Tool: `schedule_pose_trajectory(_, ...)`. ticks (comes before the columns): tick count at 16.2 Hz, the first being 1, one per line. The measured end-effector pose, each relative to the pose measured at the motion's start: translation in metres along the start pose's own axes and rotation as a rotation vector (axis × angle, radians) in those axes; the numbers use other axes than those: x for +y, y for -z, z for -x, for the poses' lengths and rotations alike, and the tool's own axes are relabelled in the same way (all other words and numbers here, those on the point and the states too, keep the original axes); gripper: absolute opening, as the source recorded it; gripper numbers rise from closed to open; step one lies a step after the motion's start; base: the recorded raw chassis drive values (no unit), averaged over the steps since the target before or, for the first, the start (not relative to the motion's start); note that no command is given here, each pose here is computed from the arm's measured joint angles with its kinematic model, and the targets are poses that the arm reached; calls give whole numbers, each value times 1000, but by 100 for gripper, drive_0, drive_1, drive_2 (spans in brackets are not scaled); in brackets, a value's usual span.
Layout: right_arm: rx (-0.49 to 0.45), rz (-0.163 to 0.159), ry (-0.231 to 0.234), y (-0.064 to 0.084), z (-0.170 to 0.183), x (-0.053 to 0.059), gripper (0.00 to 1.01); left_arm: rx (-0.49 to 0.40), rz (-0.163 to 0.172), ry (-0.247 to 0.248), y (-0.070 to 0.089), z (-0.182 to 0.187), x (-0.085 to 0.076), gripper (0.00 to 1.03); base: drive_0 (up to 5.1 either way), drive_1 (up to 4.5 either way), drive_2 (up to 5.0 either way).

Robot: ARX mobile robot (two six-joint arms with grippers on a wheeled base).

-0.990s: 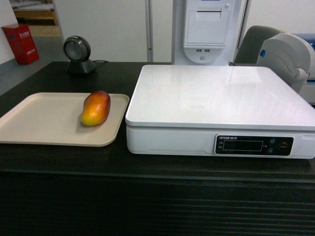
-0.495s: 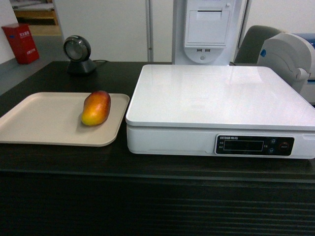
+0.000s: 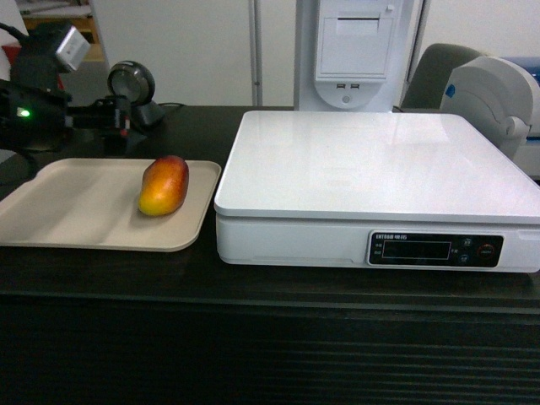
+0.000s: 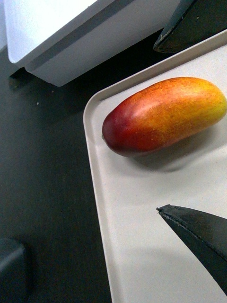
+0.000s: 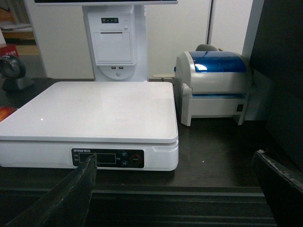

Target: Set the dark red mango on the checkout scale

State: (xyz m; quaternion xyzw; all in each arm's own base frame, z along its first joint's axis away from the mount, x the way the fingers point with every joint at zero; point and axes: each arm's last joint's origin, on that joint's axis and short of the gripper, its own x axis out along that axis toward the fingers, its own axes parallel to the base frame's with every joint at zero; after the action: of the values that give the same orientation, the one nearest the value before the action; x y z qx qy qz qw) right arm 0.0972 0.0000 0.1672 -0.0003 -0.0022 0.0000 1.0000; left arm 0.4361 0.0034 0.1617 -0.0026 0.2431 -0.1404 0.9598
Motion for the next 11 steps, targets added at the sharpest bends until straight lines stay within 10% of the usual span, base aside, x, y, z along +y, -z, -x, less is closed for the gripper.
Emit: schedule_pose_trajectory(11,0,0,0,0,0,0,98,239,-2,-8,1,-70,-9,98,0,0,0)
